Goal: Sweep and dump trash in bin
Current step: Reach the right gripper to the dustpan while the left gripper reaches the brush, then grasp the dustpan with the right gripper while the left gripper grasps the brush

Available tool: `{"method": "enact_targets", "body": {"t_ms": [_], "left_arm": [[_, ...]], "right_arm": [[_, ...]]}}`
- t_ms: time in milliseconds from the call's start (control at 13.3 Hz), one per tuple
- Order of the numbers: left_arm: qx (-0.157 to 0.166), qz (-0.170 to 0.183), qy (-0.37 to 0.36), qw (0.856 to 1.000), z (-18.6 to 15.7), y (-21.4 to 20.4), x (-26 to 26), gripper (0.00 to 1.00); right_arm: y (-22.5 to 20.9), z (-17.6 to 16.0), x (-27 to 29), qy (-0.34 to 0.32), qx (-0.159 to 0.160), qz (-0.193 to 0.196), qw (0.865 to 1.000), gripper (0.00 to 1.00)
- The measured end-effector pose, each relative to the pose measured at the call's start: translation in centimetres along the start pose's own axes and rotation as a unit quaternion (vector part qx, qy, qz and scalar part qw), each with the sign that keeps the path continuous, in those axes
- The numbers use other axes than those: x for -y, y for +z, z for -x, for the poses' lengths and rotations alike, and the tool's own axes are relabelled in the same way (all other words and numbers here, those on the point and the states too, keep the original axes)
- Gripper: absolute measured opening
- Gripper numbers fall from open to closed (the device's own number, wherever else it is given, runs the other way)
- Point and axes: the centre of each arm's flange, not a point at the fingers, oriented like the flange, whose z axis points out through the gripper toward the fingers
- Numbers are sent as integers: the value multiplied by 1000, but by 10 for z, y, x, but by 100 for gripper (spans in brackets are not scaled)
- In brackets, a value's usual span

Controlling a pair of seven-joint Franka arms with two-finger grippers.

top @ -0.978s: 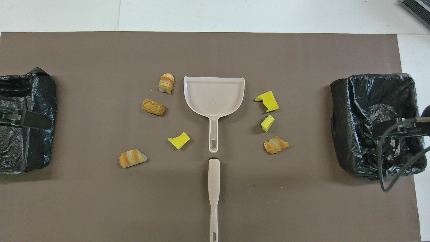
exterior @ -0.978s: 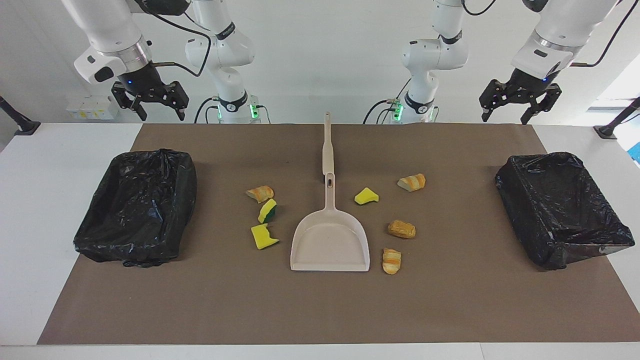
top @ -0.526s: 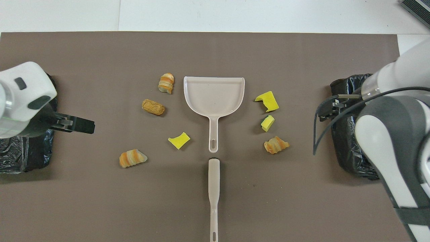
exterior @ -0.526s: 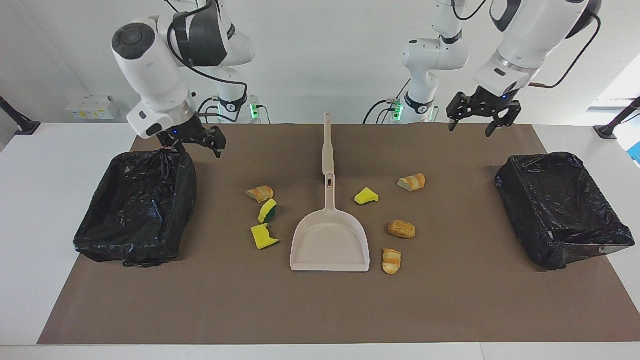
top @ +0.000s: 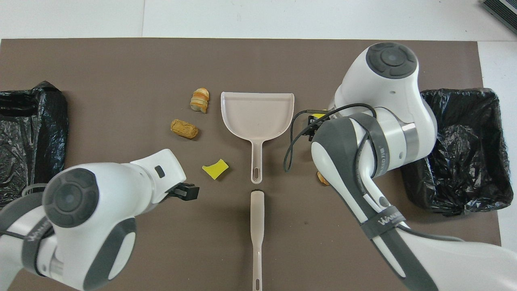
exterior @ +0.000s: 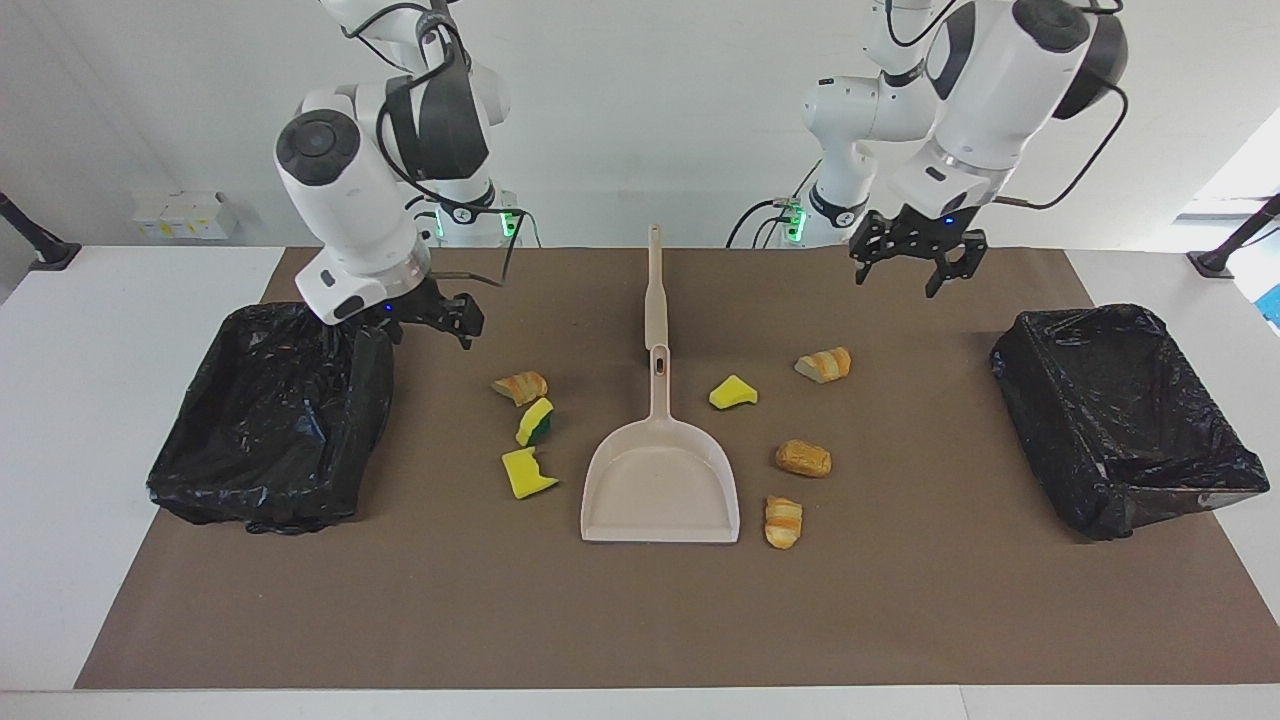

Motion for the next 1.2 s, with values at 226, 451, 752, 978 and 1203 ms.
{"method": "enact_targets", "body": {"t_ms": [226,451,752,978,1203], "left_arm": [[-13,9,-2,1000,42,43,-74,100],[-21,12,-7,1000,87,71,-131,100],[-19,7,-10,1000,128,79,-185,100],[-15,1,-4,1000,146,86,-203,100],[-18,-6,-8,1000,152,94,-211,100]], "right_arm": [[5,15,38,-17,0,-24,1000,100],[29,28,73,9,17,-25,1000,100],[67,37,121,-9,10,-30,999,100],[74,35,134,-15,-7,-43,999,100],[80,43,147,-33,-10,-43,998,100]]}}
